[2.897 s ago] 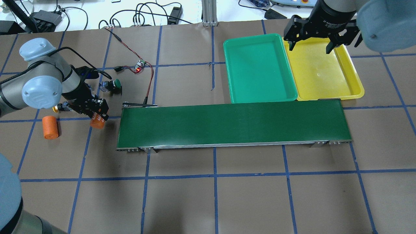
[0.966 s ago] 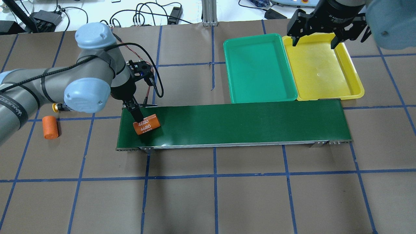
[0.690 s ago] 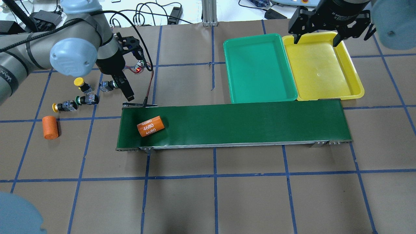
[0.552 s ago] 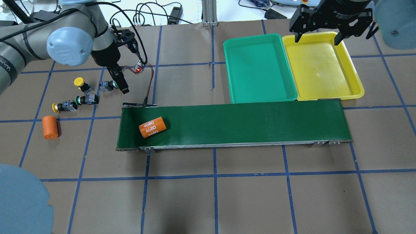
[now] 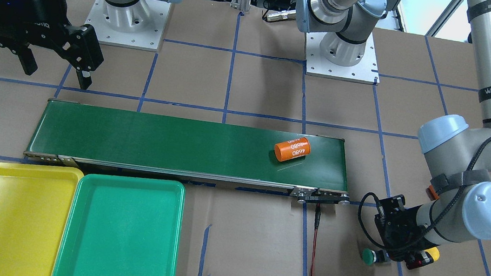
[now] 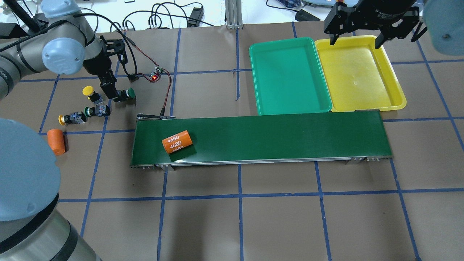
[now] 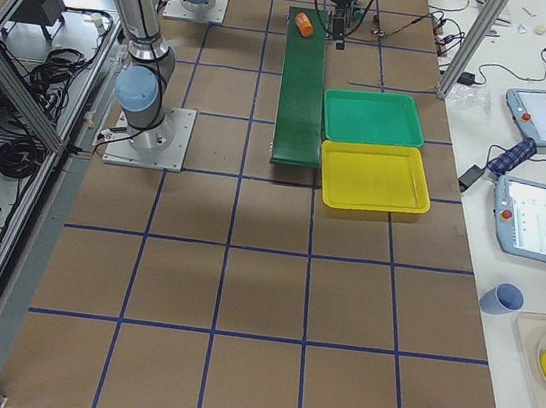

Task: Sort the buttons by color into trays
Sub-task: 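Release the cell and move the left gripper to the green-capped button, then grasp the green-capped button and carry it onto the belt with left gripper, then release the button on the belt and reach left gripper to yellow-capped button, then grasp a button with the left gripper while the right gripper lowers to the belt end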

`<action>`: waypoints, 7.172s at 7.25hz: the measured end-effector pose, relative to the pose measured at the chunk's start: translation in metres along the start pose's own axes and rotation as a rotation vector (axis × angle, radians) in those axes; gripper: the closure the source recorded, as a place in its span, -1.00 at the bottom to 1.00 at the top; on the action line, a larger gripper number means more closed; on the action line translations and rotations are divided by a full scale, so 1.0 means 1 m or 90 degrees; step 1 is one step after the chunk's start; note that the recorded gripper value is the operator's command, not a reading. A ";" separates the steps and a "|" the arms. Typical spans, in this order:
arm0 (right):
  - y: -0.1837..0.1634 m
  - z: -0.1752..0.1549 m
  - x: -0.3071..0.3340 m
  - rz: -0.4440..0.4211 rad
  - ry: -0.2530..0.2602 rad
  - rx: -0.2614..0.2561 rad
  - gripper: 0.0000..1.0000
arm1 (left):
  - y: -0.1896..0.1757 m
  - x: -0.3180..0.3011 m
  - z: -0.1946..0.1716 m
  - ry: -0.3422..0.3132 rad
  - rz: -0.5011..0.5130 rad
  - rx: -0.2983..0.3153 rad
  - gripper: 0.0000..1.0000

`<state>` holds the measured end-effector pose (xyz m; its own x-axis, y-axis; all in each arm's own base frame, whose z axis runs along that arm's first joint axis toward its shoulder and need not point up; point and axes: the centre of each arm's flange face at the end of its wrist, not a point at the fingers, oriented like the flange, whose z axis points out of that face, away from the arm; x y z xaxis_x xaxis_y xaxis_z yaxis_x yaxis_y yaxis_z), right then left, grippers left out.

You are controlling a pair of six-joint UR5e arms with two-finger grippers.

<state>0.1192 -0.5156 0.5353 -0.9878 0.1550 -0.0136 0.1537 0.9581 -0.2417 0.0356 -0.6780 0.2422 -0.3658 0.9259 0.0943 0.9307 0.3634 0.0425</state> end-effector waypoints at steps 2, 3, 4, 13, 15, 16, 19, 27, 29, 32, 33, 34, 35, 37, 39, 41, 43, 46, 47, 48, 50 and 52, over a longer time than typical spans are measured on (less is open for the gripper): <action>0.003 -0.004 0.000 0.002 -0.004 0.002 -1.00 | 0.001 -0.013 0.023 -0.018 0.009 0.013 -1.00; 0.004 -0.004 -0.002 0.006 -0.018 0.000 -1.00 | -0.002 -0.019 0.031 -0.029 0.010 0.023 -1.00; 0.004 -0.004 -0.004 0.009 -0.029 0.002 -1.00 | -0.003 -0.024 0.036 -0.034 0.009 0.027 -1.00; 0.019 -0.007 -0.002 -0.032 -0.018 -0.052 -1.00 | 0.016 -0.015 0.046 -0.027 -0.011 0.026 1.00; 0.019 -0.009 -0.001 -0.052 -0.018 -0.048 -1.00 | 0.006 0.008 -0.001 -0.027 0.004 0.023 1.00; 0.019 -0.009 -0.001 -0.060 -0.018 -0.046 -1.00 | -0.011 0.037 -0.025 -0.028 0.023 0.020 1.00; 0.020 -0.008 -0.001 -0.065 -0.016 -0.048 -1.00 | -0.063 0.172 -0.024 -0.024 0.010 0.011 1.00; 0.019 -0.002 -0.001 -0.065 -0.015 -0.060 -1.00 | -0.072 0.191 -0.046 -0.069 -0.070 0.030 -0.98; 0.019 0.000 -0.001 -0.065 -0.015 -0.063 -1.00 | -0.031 0.129 -0.058 -0.060 -0.129 0.029 -0.98; 0.019 0.000 -0.001 -0.065 -0.015 -0.063 -1.00 | 0.058 0.046 -0.038 -0.024 -0.365 0.084 -1.00; 0.019 0.000 -0.001 -0.065 -0.015 -0.063 -1.00 | 0.078 0.027 -0.032 -0.018 -0.443 0.089 -1.00; 0.019 0.000 -0.001 -0.065 -0.014 -0.063 -1.00 | 0.095 0.012 -0.022 -0.009 -0.504 0.090 -1.00; 0.019 0.000 -0.001 -0.065 -0.014 -0.064 -1.00 | 0.106 0.002 -0.004 0.006 -0.546 0.083 -1.00; 0.020 0.000 0.000 -0.065 -0.014 -0.064 -1.00 | 0.121 -0.007 0.019 0.008 -0.483 0.039 -1.00; 0.020 0.000 0.000 -0.066 -0.014 -0.064 -1.00 | 0.134 -0.014 0.036 0.016 -0.368 0.022 -1.00; 0.019 0.000 0.003 -0.075 -0.011 -0.065 -1.00 | 0.135 -0.020 0.056 0.028 -0.261 0.020 -1.00; 0.013 0.006 0.029 -0.159 0.033 -0.074 -0.91 | 0.117 -0.023 0.065 0.019 -0.202 0.020 -0.93; 0.006 0.049 0.126 -0.324 0.026 -0.139 -0.80 | 0.104 -0.018 0.075 0.023 -0.180 0.018 0.47; 0.012 0.071 0.143 -0.386 -0.002 -0.150 -0.79 | 0.104 -0.018 0.076 0.024 -0.180 0.018 0.96; 0.020 0.092 0.150 -0.460 -0.025 -0.150 -0.75 | 0.104 -0.019 0.074 0.022 -0.180 0.017 1.00; 0.045 0.135 0.153 -0.618 -0.037 -0.124 -0.75 | 0.098 -0.014 0.054 0.019 -0.176 0.013 1.00; 0.078 0.173 0.149 -0.756 -0.028 -0.092 -0.76 | 0.074 0.017 0.008 0.036 -0.155 0.009 1.00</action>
<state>-0.0205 -0.4597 0.3462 -0.5144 -0.8503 0.1111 -0.8564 0.5161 -0.0149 0.0989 -0.6348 0.2394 -0.5790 0.8035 0.1388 0.8146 0.5772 0.0567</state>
